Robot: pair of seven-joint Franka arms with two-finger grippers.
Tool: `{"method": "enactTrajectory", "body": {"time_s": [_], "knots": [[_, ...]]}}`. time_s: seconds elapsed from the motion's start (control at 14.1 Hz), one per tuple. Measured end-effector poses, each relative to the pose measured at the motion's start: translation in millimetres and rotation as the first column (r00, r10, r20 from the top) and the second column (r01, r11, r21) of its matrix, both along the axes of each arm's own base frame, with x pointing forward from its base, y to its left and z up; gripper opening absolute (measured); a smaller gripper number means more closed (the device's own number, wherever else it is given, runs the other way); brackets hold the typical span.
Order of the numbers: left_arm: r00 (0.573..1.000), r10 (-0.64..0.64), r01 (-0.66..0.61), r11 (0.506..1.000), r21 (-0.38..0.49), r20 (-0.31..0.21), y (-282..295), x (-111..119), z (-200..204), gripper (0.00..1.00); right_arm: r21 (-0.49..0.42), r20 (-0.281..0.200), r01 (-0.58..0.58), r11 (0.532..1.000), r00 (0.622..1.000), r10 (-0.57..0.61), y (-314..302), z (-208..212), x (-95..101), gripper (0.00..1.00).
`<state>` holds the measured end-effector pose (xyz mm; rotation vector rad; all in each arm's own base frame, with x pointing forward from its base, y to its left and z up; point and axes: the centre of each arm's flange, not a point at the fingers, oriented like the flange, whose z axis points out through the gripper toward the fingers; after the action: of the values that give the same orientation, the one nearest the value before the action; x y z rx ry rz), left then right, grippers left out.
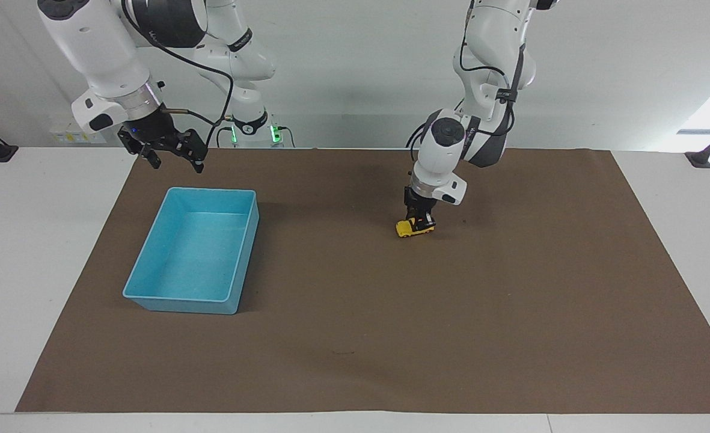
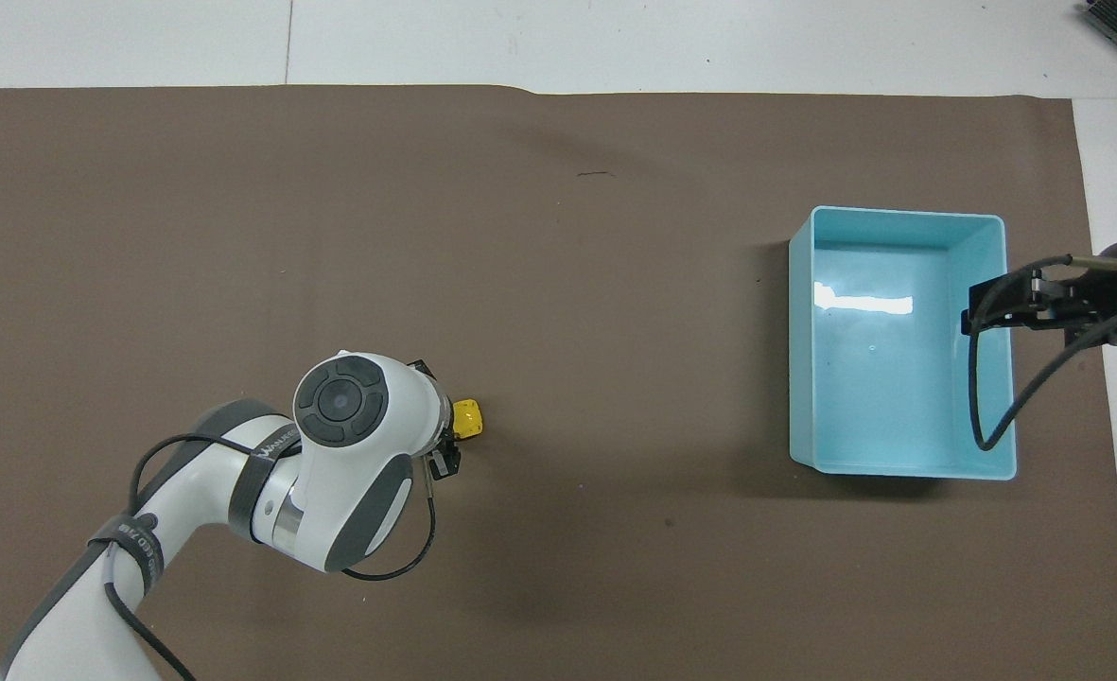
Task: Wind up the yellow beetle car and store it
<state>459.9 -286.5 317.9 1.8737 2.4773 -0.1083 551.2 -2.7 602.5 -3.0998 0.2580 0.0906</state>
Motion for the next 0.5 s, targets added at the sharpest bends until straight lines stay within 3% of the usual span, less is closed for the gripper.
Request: {"method": "enactTrajectory", "body": {"time_s": [0.5], "knots": [[0.999,-0.032,0.033,0.999,0.012,-0.022,60,6,0,0.39,0.000,0.000,0.000,1.000,1.000,0.000,0,0,0.0,1.00]]}}
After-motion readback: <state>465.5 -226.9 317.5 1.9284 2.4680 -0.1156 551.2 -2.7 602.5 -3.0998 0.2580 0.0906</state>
